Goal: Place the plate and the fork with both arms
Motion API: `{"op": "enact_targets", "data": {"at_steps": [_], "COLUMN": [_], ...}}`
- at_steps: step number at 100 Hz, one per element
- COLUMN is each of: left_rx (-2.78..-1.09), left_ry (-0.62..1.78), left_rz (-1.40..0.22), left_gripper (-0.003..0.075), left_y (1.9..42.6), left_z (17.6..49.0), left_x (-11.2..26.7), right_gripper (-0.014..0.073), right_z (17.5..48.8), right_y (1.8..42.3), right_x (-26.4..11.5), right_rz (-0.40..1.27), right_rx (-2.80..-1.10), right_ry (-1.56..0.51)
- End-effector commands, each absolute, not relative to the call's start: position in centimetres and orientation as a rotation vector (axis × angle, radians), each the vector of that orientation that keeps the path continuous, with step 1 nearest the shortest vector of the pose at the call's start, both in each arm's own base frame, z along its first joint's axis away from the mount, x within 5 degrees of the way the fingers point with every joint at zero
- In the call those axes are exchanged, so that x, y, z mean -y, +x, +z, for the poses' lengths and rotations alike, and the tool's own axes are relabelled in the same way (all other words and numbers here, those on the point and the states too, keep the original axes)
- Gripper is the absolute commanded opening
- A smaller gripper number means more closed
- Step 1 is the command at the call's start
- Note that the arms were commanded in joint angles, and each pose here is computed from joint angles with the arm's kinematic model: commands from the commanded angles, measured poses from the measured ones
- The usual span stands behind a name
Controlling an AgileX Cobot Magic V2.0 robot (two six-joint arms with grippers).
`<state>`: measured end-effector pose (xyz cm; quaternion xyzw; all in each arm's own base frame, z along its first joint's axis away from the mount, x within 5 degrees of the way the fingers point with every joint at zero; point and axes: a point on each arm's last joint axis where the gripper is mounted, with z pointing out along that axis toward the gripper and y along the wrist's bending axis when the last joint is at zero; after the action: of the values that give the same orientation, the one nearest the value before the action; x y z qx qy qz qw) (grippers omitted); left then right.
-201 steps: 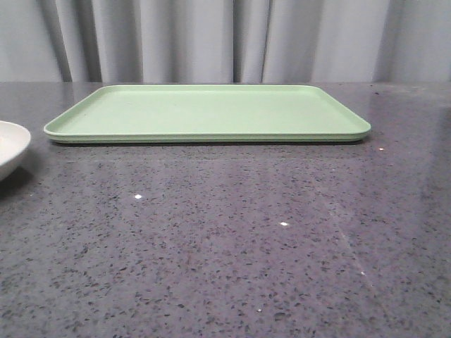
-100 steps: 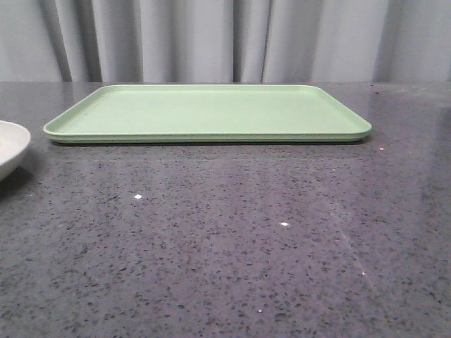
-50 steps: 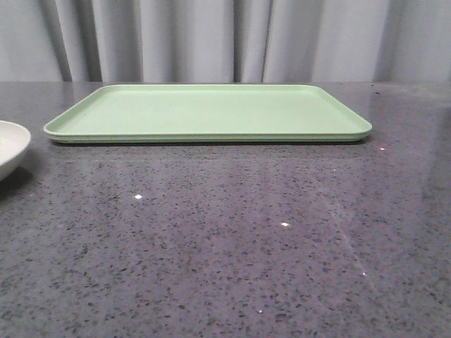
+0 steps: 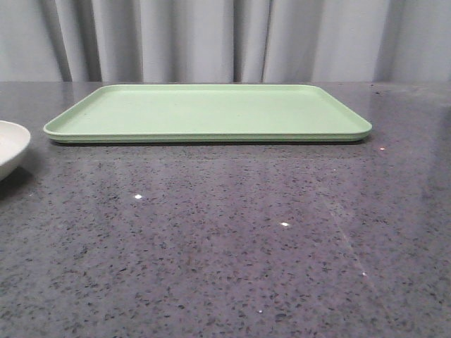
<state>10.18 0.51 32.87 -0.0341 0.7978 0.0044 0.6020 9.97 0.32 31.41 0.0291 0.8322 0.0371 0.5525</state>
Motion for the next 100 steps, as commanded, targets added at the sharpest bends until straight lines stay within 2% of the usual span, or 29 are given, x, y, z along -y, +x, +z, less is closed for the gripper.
{"op": "enact_targets", "data": {"at_steps": [1, 28, 60, 87, 100], "left_rx": [-1.753, -1.985, -2.265, -2.548, -2.62], "left_ry": [-0.073, -0.234, -0.285, -0.234, -0.19], "left_rz": [0.04, 0.119, 0.116, 0.119, 0.124], "left_gripper": [0.0438, 0.0438, 0.0438, 0.0438, 0.0438], "left_y": [10.3, 12.4, 18.2, 22.3, 23.3], "left_z": [34.9, 35.7, 36.0, 33.0, 31.6], "left_x": [-0.7, -2.5, -4.1, -5.0, -5.2], "right_gripper": [0.0437, 0.0437, 0.0437, 0.0437, 0.0437], "right_z": [33.1, 33.0, 33.1, 33.0, 33.0], "right_y": [10.3, 10.3, 10.3, 10.3, 10.3], "right_x": [-0.3, -0.3, -0.3, -0.3, -0.3], "right_rz": [0.085, 0.085, 0.085, 0.085, 0.085], "right_rx": [-1.877, -1.883, -1.875, -1.879, -1.882], "right_ry": [0.064, 0.065, 0.064, 0.065, 0.065]}}
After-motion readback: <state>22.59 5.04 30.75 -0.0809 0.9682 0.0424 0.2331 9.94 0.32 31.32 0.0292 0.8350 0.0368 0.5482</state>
